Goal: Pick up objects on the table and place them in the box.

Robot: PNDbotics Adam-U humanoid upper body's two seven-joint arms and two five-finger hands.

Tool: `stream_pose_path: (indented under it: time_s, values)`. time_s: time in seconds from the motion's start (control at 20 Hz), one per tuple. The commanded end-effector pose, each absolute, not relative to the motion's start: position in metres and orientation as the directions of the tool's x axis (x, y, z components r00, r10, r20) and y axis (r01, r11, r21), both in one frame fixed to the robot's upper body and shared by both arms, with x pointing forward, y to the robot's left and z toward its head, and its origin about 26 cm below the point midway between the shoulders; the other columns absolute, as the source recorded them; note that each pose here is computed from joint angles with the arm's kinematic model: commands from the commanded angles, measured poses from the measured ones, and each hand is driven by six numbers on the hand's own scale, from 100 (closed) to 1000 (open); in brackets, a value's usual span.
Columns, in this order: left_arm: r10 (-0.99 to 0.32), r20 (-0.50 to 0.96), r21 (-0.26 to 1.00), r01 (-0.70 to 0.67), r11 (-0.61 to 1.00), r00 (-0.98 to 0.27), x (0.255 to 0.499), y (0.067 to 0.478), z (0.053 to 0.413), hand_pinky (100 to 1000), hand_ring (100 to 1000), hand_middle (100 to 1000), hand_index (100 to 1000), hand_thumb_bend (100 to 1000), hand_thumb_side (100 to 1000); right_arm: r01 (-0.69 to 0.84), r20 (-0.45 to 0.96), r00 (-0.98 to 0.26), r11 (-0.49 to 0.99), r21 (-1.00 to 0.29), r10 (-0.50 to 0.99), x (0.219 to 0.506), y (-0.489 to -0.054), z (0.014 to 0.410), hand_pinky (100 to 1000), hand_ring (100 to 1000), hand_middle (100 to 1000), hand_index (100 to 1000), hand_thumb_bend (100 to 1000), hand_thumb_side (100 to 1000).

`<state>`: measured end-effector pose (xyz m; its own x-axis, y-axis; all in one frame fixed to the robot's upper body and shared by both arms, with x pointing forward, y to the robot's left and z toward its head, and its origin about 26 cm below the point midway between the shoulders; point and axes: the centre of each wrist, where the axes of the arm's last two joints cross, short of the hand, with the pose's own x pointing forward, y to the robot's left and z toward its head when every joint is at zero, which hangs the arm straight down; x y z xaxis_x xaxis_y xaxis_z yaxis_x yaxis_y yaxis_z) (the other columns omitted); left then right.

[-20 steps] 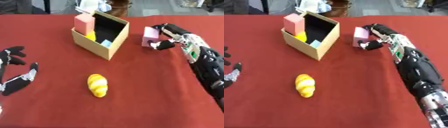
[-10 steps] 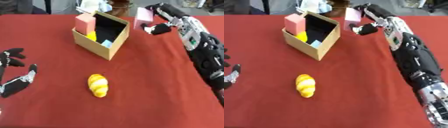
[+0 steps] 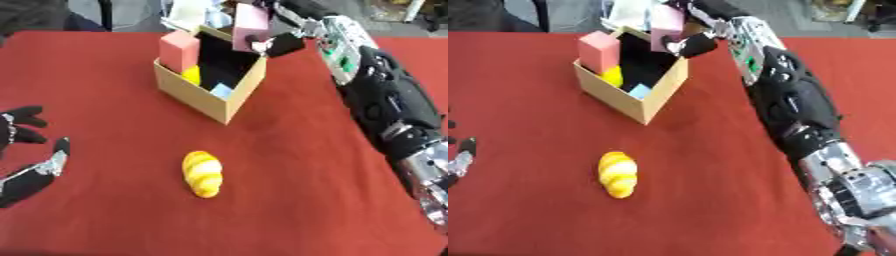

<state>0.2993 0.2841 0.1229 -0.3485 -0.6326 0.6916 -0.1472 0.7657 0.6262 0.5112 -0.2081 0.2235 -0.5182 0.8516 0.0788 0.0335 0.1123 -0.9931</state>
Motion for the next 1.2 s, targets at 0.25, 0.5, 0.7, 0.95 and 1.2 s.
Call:
stream_pose_path:
  time_s: [0.25,0.5,0.7,0.95,1.2]
  values:
    - [-0.629,0.680,0.625,-0.150,0.766,-0.377,0.300,0.283,0.132,668,549,604,812,288,139,0.059,0.038,-0.512,0.078,-0.995,0.858,0.514,-0.203,0.226,806,760,718,929,152,608]
    - [-0.629,0.681,0.625,-0.149,0.766,-0.376,0.300,0.283,0.131,669,550,606,813,281,140,0.104,-0.021,-0.554,0.043,-0.994,0.832,0.511,-0.197,0.235,825,795,831,947,234,621]
    - [-0.633,0.679,0.628,-0.152,0.763,-0.372,0.299,0.284,0.130,671,551,606,814,278,140,0.115,-0.083,-0.581,-0.019,-0.993,0.810,0.510,-0.194,0.239,870,864,937,974,310,637]
    - [-0.635,0.679,0.629,-0.153,0.762,-0.368,0.299,0.285,0.129,671,551,606,814,277,140,0.110,-0.138,-0.600,-0.089,-0.990,0.788,0.510,-0.192,0.240,890,893,970,989,335,652]
    - [-0.642,0.680,0.630,-0.165,0.759,-0.355,0.298,0.288,0.128,672,551,606,814,275,140,0.174,-0.174,-0.674,-0.074,-0.982,0.718,0.501,-0.193,0.256,881,876,942,986,315,622]
